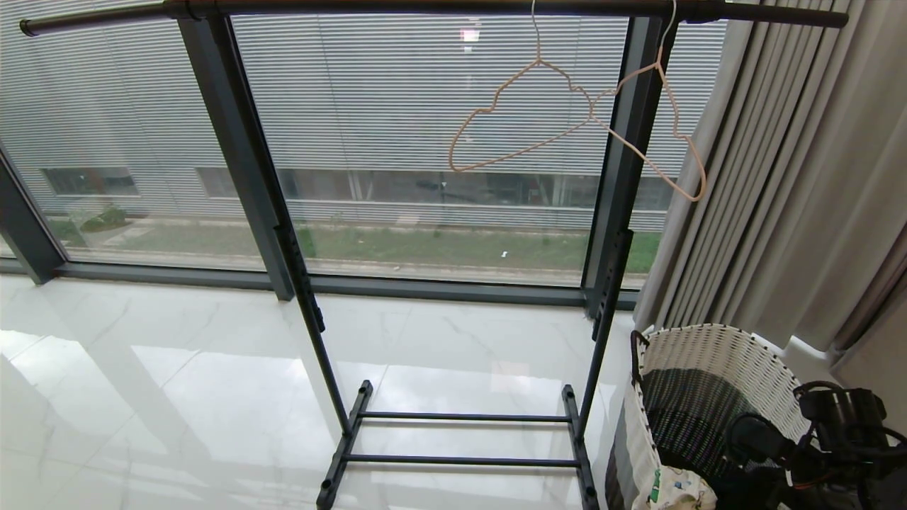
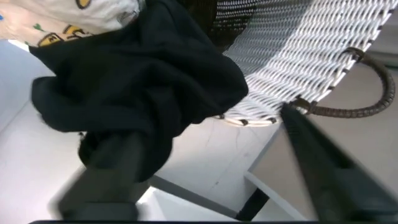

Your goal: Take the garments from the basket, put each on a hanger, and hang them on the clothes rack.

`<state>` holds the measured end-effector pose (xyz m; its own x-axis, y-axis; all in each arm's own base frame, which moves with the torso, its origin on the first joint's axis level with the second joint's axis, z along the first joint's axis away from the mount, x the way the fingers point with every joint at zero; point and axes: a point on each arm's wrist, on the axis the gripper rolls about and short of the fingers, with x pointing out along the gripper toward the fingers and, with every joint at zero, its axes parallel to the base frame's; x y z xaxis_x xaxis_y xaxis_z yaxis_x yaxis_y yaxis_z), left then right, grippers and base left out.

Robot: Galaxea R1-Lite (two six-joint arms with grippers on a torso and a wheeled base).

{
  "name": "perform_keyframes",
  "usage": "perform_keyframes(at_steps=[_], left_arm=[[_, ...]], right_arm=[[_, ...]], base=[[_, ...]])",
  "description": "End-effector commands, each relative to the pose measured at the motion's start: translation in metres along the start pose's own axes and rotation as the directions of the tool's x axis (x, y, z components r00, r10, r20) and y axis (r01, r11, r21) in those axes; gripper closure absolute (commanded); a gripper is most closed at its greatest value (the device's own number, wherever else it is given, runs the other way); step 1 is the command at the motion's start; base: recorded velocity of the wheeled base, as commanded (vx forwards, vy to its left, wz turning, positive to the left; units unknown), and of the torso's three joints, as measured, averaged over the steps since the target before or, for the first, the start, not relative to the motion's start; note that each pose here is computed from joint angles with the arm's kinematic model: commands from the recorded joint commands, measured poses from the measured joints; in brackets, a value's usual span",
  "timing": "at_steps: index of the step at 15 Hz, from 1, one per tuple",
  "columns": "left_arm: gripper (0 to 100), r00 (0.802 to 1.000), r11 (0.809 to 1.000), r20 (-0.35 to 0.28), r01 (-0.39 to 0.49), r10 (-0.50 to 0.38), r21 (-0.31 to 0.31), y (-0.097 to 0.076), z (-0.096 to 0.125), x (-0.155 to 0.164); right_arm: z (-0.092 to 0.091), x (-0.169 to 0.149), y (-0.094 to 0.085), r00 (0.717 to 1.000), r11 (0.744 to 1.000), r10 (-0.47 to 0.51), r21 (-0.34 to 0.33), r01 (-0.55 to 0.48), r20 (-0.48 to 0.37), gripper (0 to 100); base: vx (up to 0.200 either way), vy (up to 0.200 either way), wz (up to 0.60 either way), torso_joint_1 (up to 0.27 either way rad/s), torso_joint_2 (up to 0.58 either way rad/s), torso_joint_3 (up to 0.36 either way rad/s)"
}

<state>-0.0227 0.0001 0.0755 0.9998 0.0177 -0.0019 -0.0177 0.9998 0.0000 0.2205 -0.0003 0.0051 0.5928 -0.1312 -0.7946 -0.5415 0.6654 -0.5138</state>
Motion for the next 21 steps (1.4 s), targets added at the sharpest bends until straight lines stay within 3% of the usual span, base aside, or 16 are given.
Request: perform_keyframes(at_steps=[1, 6, 13, 16, 21], left_arm=[[0, 1.000, 1.000, 0.000, -0.001, 0.001, -0.002, 0.000, 0.000, 0.000], [0, 1.000, 1.000, 0.000, -0.001, 0.001, 0.000, 0.000, 0.000, 0.000], [0, 1.000, 1.000, 0.000, 0.001, -0.001, 0.003, 0.000, 0.000, 0.000], [0, 1.000, 1.000, 0.000, -0.001, 0.001, 0.005, 0.000, 0.000, 0.000], [0, 1.000, 1.000, 0.000, -0.001, 0.001, 0.008, 0.000, 0.000, 0.000]], right_arm=[[0.000, -0.011, -0.002, 0.999, 1.000, -0.024, 0.002, 0.023, 0.024, 100], [-0.002, -0.059, -0.019, 0.992, 0.993, -0.109, 0.046, 0.106, 0.069, 100], [0.012, -0.168, -0.052, 0.984, 0.983, -0.032, 0.185, -0.001, 0.174, 100], [0.012, -0.197, -0.055, 0.965, 0.980, -0.058, 0.198, 0.006, 0.257, 100], [0.004, -0.212, -0.048, 0.960, 0.980, -0.071, 0.197, 0.016, 0.271, 100]], base=[[0.000, 0.000, 0.00, 0.000, 0.00, 0.000], [0.000, 0.000, 0.00, 0.000, 0.00, 0.000], [0.000, 0.000, 0.00, 0.000, 0.00, 0.000], [0.000, 0.000, 0.00, 0.000, 0.00, 0.000], [-0.160, 0.000, 0.00, -0.001, 0.00, 0.000]])
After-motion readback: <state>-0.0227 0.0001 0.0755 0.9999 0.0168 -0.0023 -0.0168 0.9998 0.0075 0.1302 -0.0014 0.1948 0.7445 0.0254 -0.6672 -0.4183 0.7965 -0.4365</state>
